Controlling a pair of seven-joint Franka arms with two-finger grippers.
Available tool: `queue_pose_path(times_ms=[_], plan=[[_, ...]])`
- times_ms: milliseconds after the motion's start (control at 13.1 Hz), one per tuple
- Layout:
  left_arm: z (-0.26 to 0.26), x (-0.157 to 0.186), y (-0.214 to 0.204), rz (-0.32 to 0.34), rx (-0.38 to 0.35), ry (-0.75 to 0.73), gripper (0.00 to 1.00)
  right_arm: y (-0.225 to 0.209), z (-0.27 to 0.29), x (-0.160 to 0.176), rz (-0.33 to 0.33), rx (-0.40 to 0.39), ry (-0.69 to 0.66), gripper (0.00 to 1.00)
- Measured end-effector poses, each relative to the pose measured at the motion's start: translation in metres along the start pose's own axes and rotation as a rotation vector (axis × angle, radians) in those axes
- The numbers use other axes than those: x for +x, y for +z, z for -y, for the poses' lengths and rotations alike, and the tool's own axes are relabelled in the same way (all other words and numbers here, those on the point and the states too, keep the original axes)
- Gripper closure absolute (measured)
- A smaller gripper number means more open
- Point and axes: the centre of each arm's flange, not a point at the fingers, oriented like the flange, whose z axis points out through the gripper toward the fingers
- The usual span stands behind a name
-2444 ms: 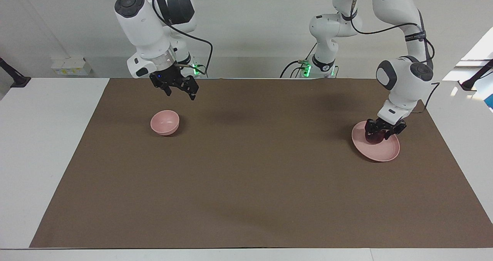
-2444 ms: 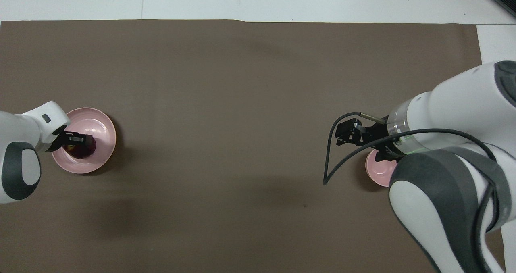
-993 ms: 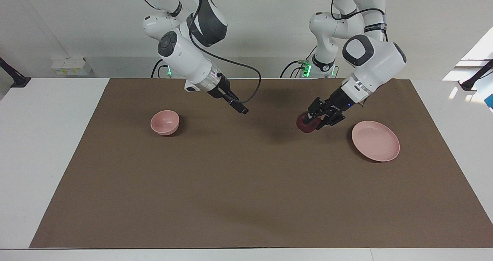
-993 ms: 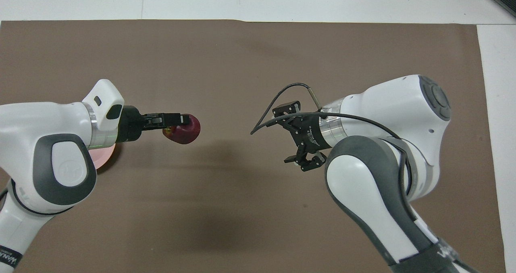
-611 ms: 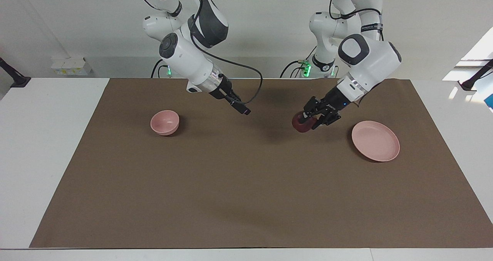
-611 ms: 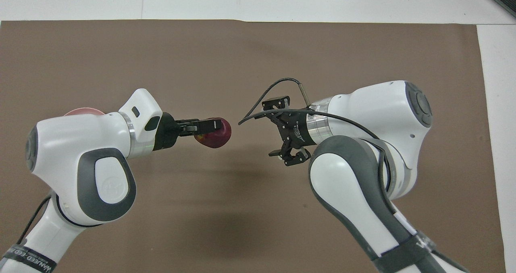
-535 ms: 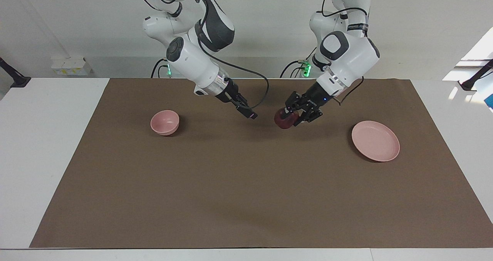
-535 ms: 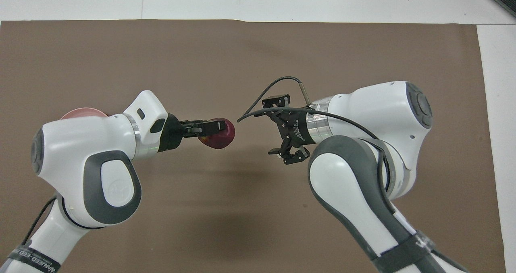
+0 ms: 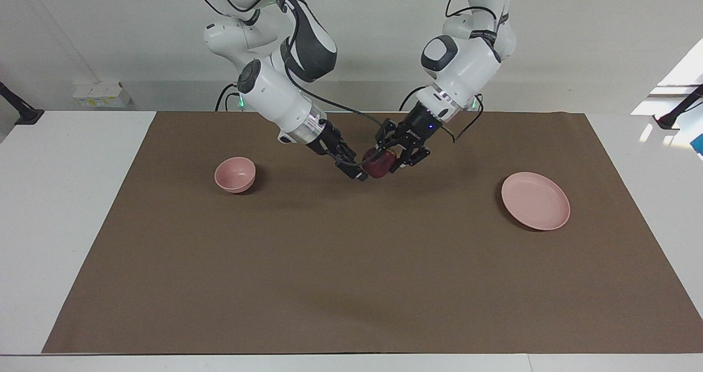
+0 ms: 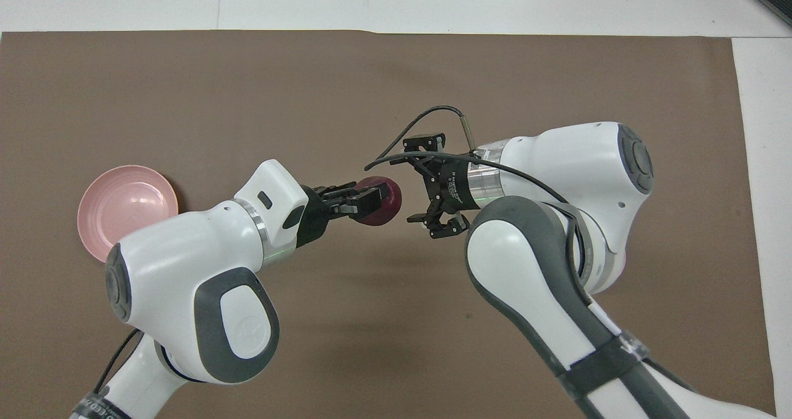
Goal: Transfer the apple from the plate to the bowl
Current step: 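Close the right gripper on the apple held by the left gripper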
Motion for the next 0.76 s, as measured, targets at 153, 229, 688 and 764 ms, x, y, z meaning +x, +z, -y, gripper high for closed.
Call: queue_pose_path(times_ms=[153, 229, 688, 764], plan=[[-0.005, -0.003, 0.002, -0.005, -0.003, 0.006, 0.39, 0.001, 0.0, -0.002, 0.001, -0.002, -0.002, 0.0], [-0.006, -0.004, 0.002, -0.004, -0.004, 0.008, 0.39, 0.003, 0.0, -0.004, 0.003, -0.004, -0.007, 0.0], [-0.018, 0.002, 0.001, -0.017, -0.02, -0.023, 0.39, 0.011, -0.002, -0.02, 0.012, -0.017, -0.03, 0.02], [-0.018, 0.001, 0.002, -0.012, -0.02, -0.03, 0.39, 0.009, -0.001, -0.02, 0.011, -0.012, -0.03, 0.12]])
